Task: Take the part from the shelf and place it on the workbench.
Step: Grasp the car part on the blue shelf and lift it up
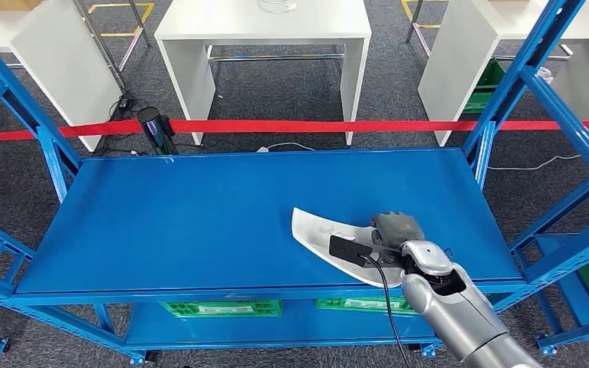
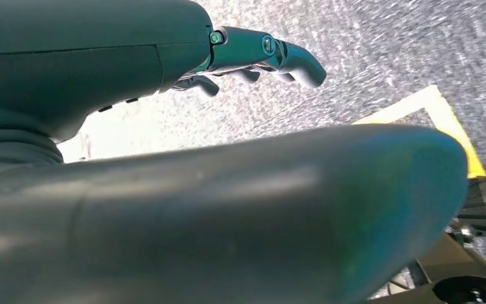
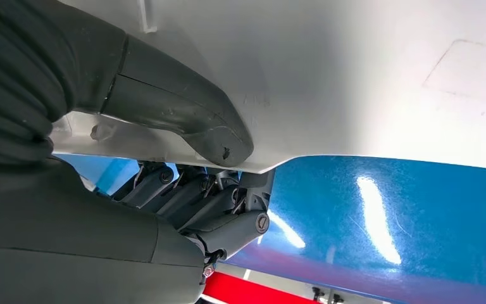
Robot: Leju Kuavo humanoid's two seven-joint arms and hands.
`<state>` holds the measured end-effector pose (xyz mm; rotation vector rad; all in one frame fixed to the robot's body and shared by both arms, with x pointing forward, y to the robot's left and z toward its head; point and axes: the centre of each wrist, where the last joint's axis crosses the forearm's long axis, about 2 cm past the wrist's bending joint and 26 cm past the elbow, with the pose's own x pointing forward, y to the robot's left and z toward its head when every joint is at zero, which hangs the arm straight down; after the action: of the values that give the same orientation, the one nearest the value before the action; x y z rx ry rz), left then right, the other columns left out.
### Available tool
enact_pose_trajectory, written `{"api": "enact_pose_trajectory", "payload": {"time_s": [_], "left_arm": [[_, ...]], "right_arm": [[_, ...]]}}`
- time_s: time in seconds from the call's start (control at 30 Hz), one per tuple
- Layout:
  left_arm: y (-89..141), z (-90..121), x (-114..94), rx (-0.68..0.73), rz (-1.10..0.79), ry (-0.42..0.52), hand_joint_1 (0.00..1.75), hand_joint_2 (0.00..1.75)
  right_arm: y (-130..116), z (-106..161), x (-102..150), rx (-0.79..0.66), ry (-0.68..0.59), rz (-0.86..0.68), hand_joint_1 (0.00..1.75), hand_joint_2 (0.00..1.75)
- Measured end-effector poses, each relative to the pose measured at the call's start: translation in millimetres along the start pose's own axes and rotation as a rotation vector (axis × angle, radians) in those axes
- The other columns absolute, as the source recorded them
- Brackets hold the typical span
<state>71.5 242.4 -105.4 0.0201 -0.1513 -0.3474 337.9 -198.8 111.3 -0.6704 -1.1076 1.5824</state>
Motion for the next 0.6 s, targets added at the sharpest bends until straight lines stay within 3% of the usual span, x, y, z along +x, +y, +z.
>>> {"api": "enact_pose_trajectory", "payload": {"time_s": [0.2, 0.33, 0.47, 0.6], "left_arm": [[-1.2, 0.1, -1.5, 0.012, 0.02, 0.01, 0.0, 0.0], [-1.6, 0.1, -1.8, 0.018, 0.027, 0.011, 0.0, 0.0], [-3.0, 0.2, -3.4, 0.023, 0.035, 0.011, 0.0, 0.0], [-4.2, 0.3, -4.2, 0.027, 0.039, 0.008, 0.0, 0.0]], "right_arm": [[-5.0, 3.1, 1.5, -0.082, -0.011, -0.028, 1.75, 1.75], [-16.1, 7.8, 3.1, -0.199, -0.091, -0.122, 1.75, 1.75], [-40.5, 16.2, 4.8, -0.398, -0.252, -0.289, 1.75, 1.75], [-80.4, 27.1, 5.4, -0.588, -0.392, -0.422, 1.75, 1.75]]}}
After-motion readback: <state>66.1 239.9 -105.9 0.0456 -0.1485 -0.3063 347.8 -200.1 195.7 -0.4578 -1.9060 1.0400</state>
